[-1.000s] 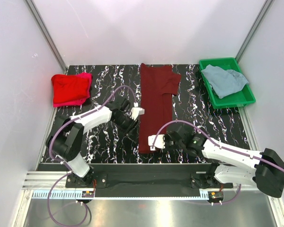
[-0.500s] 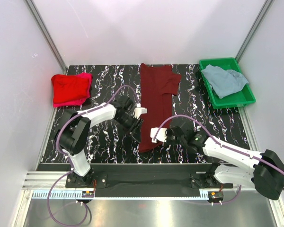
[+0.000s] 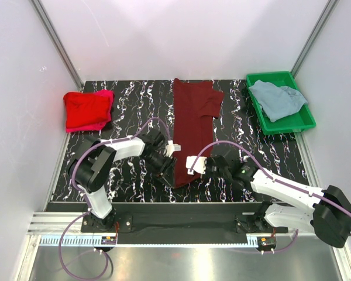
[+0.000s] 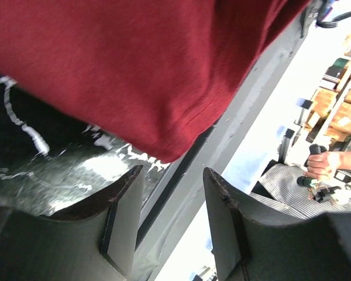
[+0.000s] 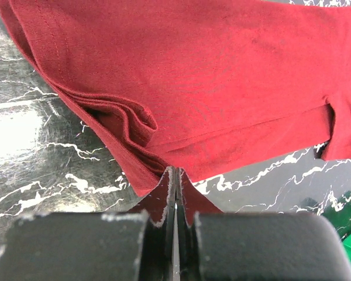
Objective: Fold and stack the t-shirts
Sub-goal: Fold the tshirt
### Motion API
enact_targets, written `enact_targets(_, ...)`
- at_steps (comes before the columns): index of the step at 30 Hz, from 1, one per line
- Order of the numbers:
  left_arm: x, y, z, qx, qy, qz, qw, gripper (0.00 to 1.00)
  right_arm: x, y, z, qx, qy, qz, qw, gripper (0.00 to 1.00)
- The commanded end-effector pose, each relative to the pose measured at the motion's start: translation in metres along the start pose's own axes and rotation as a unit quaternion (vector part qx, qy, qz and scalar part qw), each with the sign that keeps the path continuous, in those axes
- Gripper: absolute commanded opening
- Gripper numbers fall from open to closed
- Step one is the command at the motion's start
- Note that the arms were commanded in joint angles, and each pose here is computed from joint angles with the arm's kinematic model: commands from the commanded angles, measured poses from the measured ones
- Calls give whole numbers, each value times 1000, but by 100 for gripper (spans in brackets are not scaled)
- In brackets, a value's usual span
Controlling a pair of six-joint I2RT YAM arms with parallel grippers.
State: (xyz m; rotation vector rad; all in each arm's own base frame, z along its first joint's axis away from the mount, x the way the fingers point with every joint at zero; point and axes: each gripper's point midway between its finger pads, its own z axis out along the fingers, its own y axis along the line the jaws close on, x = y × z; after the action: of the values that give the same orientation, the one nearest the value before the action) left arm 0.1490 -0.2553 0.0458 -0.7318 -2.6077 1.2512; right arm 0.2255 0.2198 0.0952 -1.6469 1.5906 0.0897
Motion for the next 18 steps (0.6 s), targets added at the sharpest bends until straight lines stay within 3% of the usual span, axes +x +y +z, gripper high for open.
enact_targets(1,-11,-18,-1,35,-18,16,999,50,-15,-21,-4,33,-22,9,999,0)
enact_targets(12,-17,-11,8,42,-3,-3,999,50,-12,-24,-5,37,-18,10,999,0)
enact_targets(18,-23,-9,9,41,-6,4,999,27,-11,-23,-5,36,-19,13,999,0)
